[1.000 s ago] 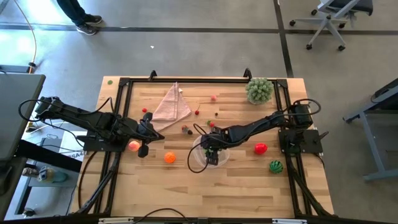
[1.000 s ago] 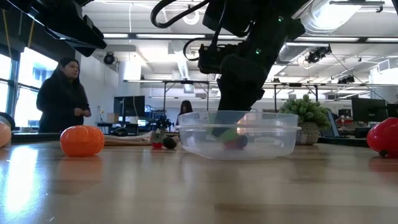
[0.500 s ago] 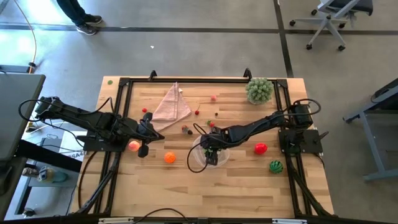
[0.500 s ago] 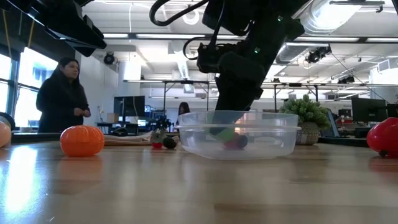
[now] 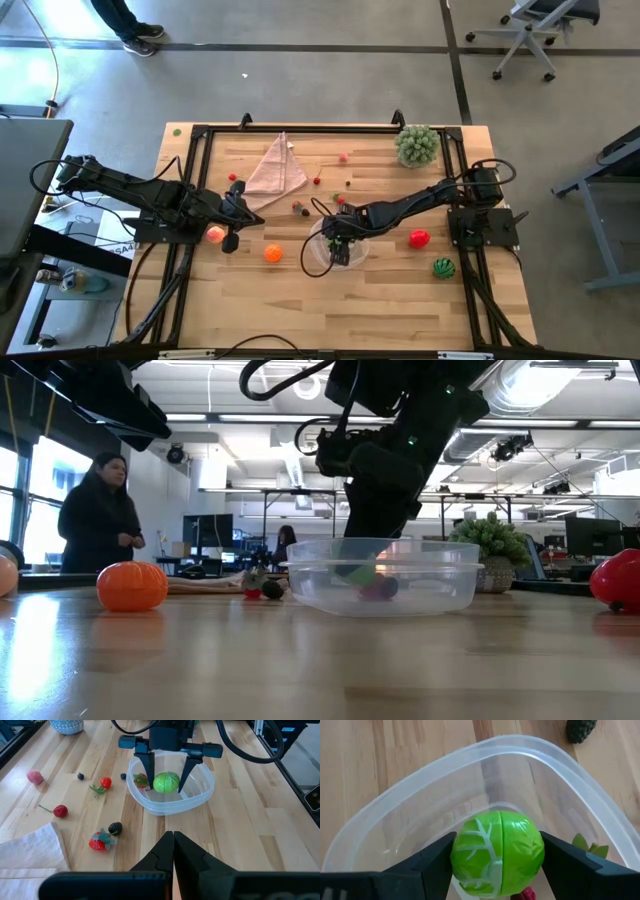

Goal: Pick and placing Produce into tupperware
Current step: Put the cabbage into the transparent bin

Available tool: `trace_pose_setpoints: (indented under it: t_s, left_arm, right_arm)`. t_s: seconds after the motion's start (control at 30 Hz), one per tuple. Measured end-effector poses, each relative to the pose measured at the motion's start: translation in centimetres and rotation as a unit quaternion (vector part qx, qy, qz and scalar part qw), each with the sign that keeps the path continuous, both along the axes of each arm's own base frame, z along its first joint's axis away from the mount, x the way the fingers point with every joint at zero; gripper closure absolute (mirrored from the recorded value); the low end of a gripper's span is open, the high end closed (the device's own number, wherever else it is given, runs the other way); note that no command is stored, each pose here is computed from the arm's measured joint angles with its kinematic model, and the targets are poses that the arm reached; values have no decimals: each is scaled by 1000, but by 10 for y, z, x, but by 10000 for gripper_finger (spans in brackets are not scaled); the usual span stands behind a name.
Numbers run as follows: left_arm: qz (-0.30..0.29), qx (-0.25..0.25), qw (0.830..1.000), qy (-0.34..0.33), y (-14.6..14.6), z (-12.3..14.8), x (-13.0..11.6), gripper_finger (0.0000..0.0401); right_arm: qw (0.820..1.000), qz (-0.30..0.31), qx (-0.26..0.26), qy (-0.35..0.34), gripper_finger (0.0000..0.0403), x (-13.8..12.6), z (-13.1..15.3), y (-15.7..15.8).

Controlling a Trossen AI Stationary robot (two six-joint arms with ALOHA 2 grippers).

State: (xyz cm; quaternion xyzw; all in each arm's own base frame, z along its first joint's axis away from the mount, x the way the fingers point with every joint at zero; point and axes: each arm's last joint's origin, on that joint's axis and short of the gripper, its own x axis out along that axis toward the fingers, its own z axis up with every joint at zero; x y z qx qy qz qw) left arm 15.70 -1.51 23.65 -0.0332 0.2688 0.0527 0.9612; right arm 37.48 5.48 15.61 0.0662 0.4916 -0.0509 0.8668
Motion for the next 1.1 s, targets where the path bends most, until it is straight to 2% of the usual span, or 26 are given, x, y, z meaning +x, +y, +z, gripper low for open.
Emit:
trace_pose_setpoints:
  t_s: [0.53, 0.73, 1.1]
  left_arm:
    - [0, 0, 1000, 0, 0, 0, 0, 400]
    - [0, 0, 1000, 0, 0, 0, 0, 400]
    - [0, 0, 1000, 0, 0, 0, 0, 400]
  right_arm:
    - [1000, -19, 11, -1, 141, 0, 0, -1]
    - [997, -14, 74, -27, 141, 6, 4, 1]
    - [998, -25, 52, -14, 141, 3, 2, -1]
